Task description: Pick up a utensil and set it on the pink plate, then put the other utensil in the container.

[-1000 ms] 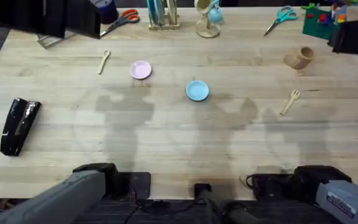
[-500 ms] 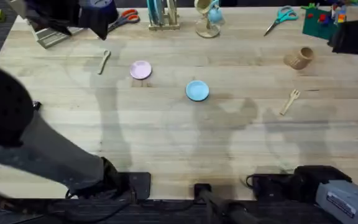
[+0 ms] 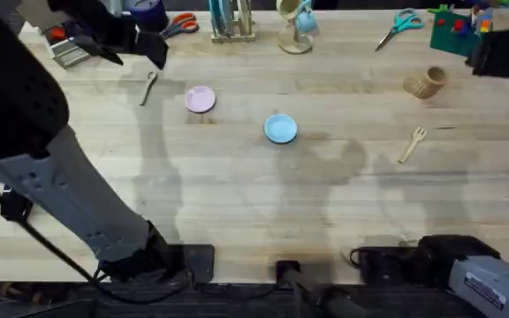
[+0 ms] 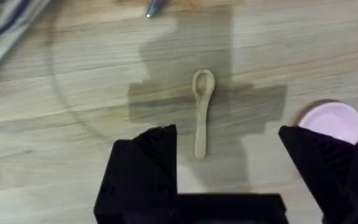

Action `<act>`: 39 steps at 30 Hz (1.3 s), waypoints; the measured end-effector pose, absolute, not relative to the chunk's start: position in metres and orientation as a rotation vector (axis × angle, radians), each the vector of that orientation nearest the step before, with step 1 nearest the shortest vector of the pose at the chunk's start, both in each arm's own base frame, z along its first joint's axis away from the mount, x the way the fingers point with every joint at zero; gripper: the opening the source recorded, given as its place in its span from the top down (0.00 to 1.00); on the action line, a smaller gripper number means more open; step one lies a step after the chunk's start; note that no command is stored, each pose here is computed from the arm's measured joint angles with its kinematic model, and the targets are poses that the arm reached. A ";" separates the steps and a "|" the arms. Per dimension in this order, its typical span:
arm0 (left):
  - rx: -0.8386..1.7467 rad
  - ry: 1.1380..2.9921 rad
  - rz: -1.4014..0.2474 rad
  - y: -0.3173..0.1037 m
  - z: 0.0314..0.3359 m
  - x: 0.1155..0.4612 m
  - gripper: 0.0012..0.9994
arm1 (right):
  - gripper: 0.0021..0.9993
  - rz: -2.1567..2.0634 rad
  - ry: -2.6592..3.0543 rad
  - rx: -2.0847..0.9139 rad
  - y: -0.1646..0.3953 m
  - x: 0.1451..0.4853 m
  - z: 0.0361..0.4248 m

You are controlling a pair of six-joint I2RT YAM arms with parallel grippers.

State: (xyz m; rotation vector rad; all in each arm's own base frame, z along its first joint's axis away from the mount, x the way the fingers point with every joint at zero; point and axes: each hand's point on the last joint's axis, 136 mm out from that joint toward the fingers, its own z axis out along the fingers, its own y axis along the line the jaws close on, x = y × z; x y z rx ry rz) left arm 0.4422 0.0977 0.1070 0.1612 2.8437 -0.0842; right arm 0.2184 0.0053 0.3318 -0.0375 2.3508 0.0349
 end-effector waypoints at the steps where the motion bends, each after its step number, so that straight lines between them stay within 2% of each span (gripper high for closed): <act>1: 0.160 2.856 -0.088 0.098 0.100 0.443 0.01 | 0.00 0.035 2.351 -0.038 0.005 0.218 0.332; 9: 0.157 2.889 -0.093 0.103 0.057 0.456 0.01 | 0.00 0.035 2.351 -0.037 0.005 0.218 0.332; 19: 0.133 2.889 -0.007 0.114 0.055 0.460 0.01 | 0.00 0.035 2.351 -0.037 0.005 0.218 0.332; 32: 0.114 2.931 -0.022 0.112 0.053 0.450 0.01 | 0.00 0.035 2.351 -0.037 0.005 0.218 0.332; 39: 0.109 2.973 -0.033 0.113 0.036 0.448 0.01 | 0.00 0.035 2.351 -0.037 0.005 0.218 0.332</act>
